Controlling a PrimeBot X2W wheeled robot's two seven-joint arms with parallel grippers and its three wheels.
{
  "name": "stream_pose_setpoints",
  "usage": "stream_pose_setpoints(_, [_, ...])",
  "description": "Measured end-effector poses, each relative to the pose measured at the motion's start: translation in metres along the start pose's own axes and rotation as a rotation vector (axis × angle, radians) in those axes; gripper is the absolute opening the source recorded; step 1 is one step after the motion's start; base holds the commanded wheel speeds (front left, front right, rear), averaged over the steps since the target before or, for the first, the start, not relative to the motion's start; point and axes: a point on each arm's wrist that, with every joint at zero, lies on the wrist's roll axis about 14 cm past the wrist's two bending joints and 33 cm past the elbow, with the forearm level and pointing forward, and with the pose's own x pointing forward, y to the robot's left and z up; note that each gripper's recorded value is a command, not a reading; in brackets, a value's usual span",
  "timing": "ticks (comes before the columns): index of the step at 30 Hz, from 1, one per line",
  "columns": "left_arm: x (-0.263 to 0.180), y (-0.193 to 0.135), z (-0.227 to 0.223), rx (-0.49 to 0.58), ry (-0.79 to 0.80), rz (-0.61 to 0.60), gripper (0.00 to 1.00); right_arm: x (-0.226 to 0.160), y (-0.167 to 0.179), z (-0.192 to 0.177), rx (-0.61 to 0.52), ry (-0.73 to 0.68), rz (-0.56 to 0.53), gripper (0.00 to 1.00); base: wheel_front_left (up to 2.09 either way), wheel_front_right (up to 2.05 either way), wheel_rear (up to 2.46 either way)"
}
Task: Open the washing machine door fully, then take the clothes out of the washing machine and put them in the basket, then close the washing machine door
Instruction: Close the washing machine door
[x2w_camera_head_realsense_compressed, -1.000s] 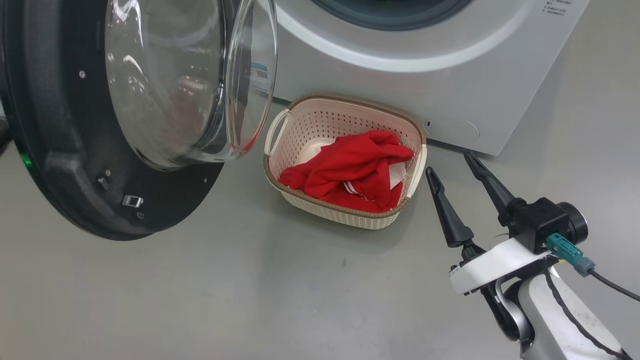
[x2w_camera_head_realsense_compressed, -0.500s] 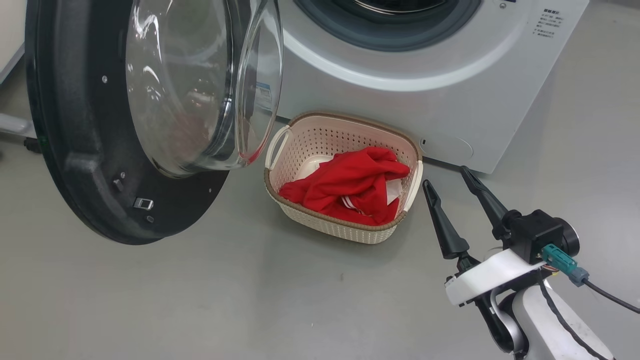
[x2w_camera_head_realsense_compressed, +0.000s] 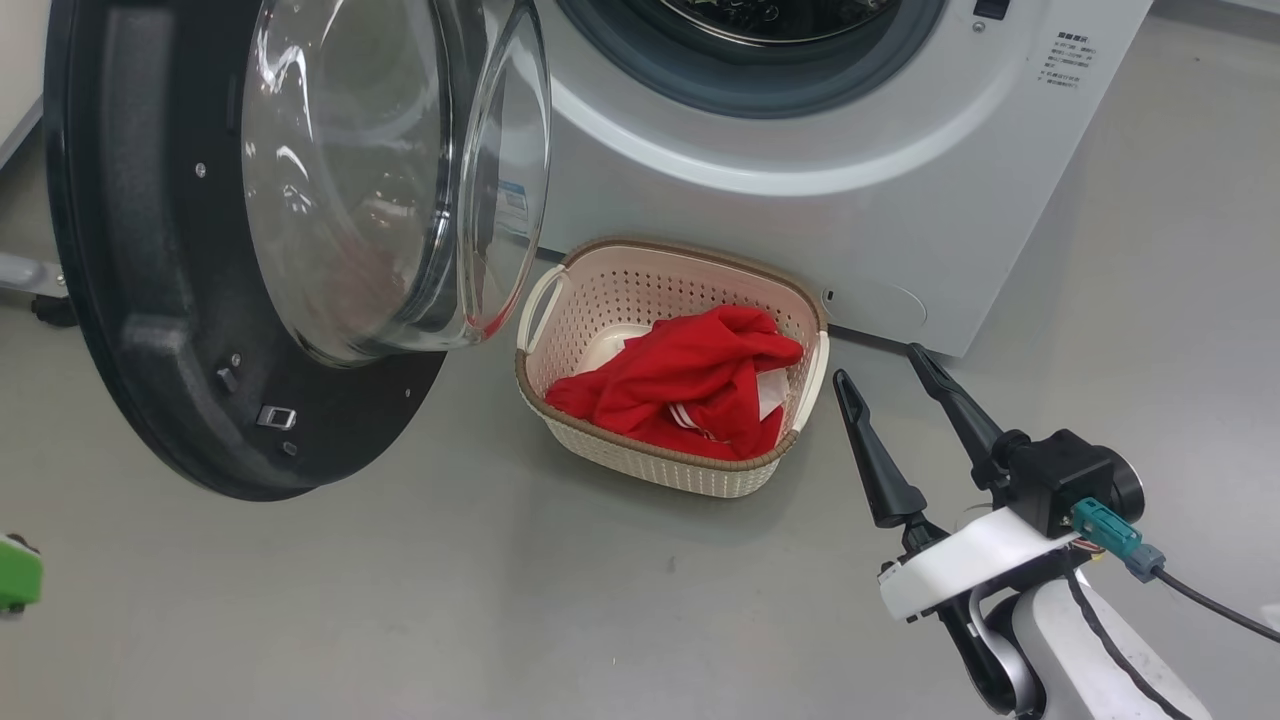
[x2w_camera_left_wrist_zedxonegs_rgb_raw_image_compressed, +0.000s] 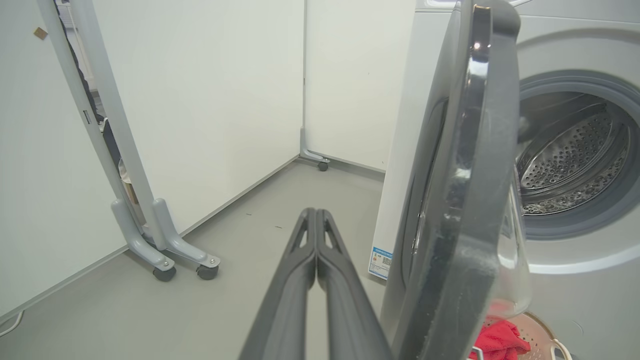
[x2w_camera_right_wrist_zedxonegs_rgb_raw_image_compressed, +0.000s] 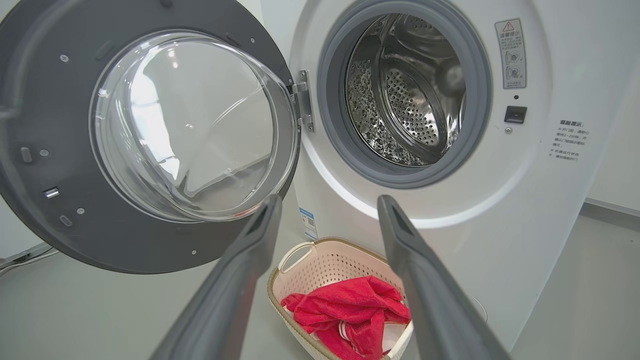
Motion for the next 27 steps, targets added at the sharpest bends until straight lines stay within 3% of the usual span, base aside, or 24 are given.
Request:
stream_pose_setpoints(2, [-0.005, 0.005, -0.007, -0.002, -0.011, 0.023, 0.05, 0.000, -0.001, 0.001, 0.000, -0.005, -0.005, 1.00, 0.00, 0.00, 0.00])
stream_pose_setpoints(3, [-0.006, 0.005, -0.011, -0.002, -0.008, 0.025, 0.24, -0.001, -0.002, 0.001, 0.000, -0.004, -0.007, 1.00, 0.00, 0.00, 0.00])
stream_pose_setpoints(4, [-0.009, 0.004, -0.014, 0.014, -0.012, 0.023, 0.56, -0.001, -0.002, 0.001, 0.000, -0.005, -0.009, 1.00, 0.00, 0.00, 0.00])
stream_pose_setpoints(5, [-0.010, 0.004, -0.015, 0.032, -0.019, 0.023, 1.00, -0.001, -0.003, 0.001, 0.000, -0.006, -0.011, 1.00, 0.00, 0.00, 0.00])
stream_pose_setpoints(13, [-0.019, 0.015, -0.031, 0.017, -0.039, 0.076, 1.00, -0.002, -0.007, 0.002, 0.000, -0.010, -0.023, 1.00, 0.00, 0.00, 0.00])
stream_pose_setpoints(27, [-0.020, 0.011, -0.038, 0.016, -0.066, 0.066, 1.00, -0.003, -0.008, 0.001, 0.002, -0.013, -0.026, 1.00, 0.00, 0.00, 0.00])
